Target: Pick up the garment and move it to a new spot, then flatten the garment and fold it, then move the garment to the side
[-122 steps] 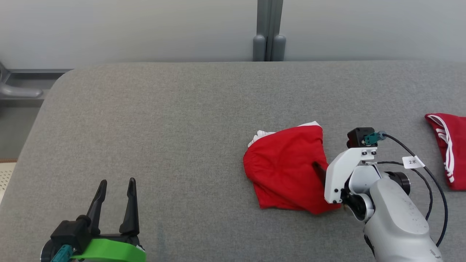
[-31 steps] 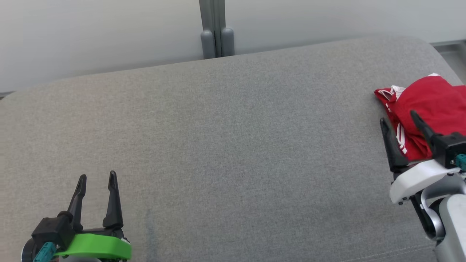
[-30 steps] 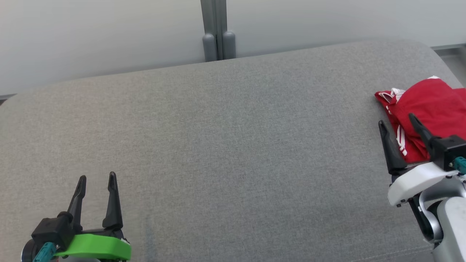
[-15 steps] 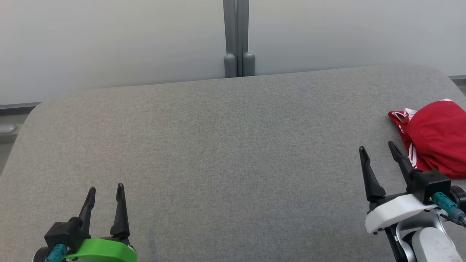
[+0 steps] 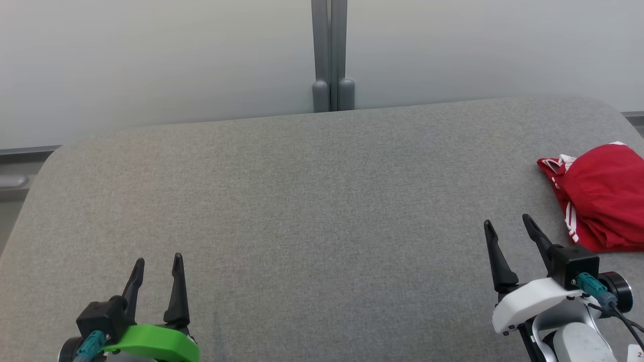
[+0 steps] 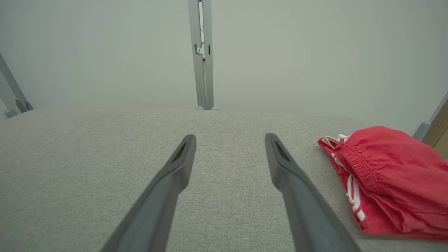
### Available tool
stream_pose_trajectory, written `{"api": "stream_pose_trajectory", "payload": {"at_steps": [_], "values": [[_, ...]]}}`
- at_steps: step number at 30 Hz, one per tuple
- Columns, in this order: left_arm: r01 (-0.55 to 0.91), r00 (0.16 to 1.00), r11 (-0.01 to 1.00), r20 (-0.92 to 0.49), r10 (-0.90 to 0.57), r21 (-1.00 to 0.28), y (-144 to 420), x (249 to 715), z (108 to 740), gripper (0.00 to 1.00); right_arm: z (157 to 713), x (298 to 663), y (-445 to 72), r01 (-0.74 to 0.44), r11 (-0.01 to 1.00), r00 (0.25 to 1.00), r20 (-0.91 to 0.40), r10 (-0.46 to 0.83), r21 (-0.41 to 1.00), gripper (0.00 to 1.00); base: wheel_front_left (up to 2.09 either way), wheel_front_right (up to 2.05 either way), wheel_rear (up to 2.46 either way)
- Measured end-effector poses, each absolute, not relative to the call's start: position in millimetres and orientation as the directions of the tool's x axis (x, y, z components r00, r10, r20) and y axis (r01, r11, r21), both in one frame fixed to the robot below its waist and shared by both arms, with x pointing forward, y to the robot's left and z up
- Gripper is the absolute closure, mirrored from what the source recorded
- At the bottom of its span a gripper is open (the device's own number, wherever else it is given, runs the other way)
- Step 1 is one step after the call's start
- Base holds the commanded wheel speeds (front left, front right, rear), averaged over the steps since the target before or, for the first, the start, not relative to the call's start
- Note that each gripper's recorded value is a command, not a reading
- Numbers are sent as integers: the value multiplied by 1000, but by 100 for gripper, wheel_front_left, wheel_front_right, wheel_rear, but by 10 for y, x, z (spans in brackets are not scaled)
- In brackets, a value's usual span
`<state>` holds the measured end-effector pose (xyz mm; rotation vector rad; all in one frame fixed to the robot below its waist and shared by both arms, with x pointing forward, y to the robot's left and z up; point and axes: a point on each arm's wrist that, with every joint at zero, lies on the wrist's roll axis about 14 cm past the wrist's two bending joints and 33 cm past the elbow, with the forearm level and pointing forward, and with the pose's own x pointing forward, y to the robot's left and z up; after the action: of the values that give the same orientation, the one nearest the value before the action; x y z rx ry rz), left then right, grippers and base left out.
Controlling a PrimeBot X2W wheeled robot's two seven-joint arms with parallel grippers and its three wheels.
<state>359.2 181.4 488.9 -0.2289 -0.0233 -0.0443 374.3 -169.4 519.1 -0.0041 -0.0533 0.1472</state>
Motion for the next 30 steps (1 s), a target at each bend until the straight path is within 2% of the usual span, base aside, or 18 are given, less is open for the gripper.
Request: {"api": "stream_pose_trajectory", "payload": {"at_steps": [20, 21, 30], "values": [[49, 999, 972, 20, -45, -229, 1821, 3616, 4861, 0, 5168, 3782, -1668, -144, 989, 988, 53, 144, 8, 0, 0, 0, 0], [49, 999, 972, 17, -46, -231, 1817, 3611, 4850, 100, 5153, 3778, -1666, -144, 989, 988, 49, 144, 9, 100, 0, 0, 0], [6, 994, 958, -106, -38, -288, 1797, 3440, 4489, 100, 4766, 3625, -1703, -113, 990, 990, -72, 119, 88, 100, 0, 0, 0]]}}
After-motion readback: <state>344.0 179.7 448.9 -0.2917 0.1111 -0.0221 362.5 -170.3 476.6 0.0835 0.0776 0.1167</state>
